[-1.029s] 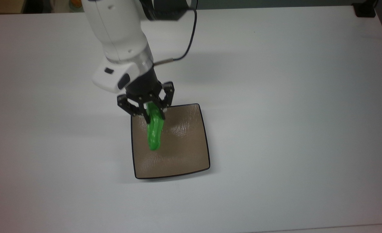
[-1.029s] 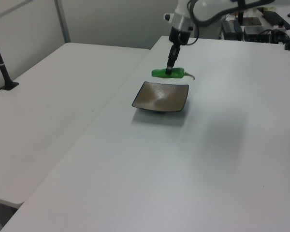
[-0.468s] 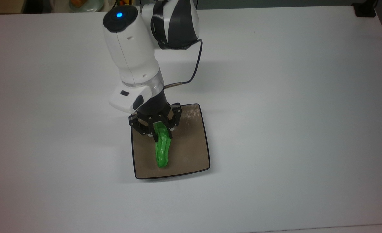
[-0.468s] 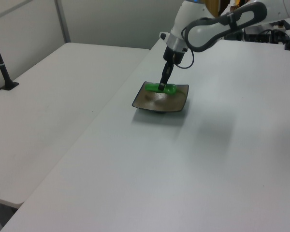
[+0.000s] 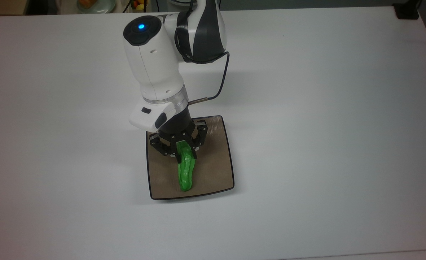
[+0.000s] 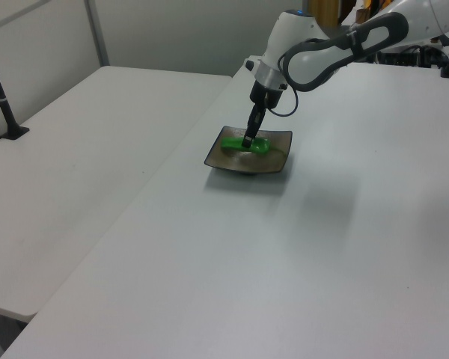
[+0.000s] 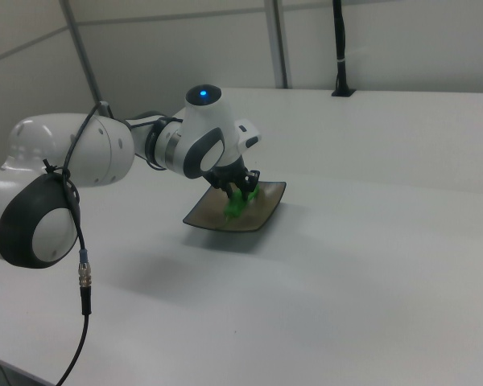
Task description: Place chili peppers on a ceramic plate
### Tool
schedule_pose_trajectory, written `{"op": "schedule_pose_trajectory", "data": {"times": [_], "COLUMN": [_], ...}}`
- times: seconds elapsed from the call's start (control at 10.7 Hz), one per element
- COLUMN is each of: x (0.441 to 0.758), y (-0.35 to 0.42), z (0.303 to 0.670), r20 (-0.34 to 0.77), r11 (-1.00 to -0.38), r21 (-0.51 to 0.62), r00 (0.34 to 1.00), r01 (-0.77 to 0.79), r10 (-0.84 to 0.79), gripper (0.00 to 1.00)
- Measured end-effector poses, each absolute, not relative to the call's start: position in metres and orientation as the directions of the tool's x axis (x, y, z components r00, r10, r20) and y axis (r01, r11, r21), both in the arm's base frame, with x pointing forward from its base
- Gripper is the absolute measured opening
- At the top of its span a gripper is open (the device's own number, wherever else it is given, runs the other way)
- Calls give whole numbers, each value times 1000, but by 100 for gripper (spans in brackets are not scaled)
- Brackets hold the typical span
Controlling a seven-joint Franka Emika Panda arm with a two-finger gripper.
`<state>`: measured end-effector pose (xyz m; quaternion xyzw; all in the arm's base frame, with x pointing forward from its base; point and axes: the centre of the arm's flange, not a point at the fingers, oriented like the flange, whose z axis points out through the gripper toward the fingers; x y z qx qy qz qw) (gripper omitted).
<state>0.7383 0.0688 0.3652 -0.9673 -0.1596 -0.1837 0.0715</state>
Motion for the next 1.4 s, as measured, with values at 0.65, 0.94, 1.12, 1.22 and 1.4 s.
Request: {"op": "schedule_pose_trajectory", "data": {"times": [0.65, 0.94, 1.12, 1.22, 1.4], "x": [738, 738, 739, 738, 727], "y": [69, 69, 69, 69, 69], "z": [365, 365, 370, 381, 426], "r20": [378, 378, 385, 398, 377], "r11": [-939, -939, -939, -939, -947], "r21": [-80, -80, -78, -73, -90], "r00": [882, 882, 879, 873, 891], "r01": [335, 335, 335, 337, 308], "r10": [282, 282, 282, 282, 254], "gripper": [81, 100, 100, 100, 100]}}
